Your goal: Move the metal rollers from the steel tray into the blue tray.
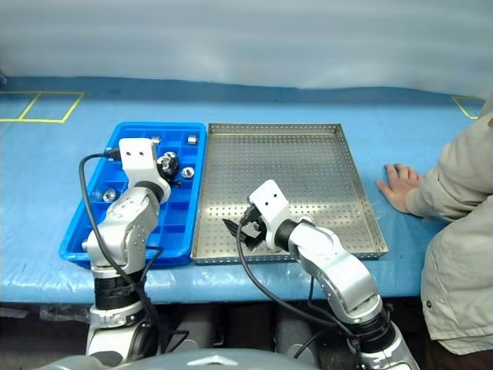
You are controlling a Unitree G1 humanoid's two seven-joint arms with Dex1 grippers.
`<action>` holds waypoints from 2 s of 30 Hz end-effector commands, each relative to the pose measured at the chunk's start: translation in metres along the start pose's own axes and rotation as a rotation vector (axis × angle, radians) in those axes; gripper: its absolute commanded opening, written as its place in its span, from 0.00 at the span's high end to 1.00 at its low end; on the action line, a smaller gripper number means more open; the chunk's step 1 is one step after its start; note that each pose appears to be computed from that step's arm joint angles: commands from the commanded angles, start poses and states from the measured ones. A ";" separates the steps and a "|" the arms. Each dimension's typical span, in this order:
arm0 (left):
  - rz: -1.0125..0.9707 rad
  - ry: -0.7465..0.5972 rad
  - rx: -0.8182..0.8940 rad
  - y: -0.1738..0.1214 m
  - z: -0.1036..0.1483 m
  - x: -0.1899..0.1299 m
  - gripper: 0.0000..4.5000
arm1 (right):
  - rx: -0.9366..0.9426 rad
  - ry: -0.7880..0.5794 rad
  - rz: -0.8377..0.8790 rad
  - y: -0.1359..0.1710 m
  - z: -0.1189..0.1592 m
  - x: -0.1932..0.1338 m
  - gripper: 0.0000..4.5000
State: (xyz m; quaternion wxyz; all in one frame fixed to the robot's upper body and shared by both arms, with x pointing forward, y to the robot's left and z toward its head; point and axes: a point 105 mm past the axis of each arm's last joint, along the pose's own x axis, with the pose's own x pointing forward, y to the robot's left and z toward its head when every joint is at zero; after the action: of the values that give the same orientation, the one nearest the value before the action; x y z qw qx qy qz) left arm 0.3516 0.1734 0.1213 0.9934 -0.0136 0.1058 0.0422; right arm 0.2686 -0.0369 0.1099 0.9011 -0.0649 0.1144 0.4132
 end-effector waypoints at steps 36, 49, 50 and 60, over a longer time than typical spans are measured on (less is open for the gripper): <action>-0.969 0.161 0.307 -0.151 -0.005 -0.039 0.01 | 0.081 0.067 -0.424 -0.041 -0.030 -0.091 0.00; -1.186 0.204 0.510 -0.206 -0.037 -0.034 0.01 | 0.119 0.075 -0.497 -0.039 -0.038 -0.103 0.00; -1.196 0.196 0.520 -0.210 -0.037 -0.034 0.01 | 0.120 0.075 -0.499 -0.039 -0.038 -0.103 0.00; -1.224 0.201 0.637 -0.230 -0.044 -0.029 0.01 | 0.125 0.069 -0.501 -0.036 -0.037 -0.102 0.00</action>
State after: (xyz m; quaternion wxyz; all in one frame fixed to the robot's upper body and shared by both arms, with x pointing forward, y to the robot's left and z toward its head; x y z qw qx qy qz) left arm 0.3299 -0.0542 0.0768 0.7790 0.1997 0.2015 -0.5592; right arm 0.2271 -0.1458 0.0891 0.9695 -0.0464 0.1758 0.1641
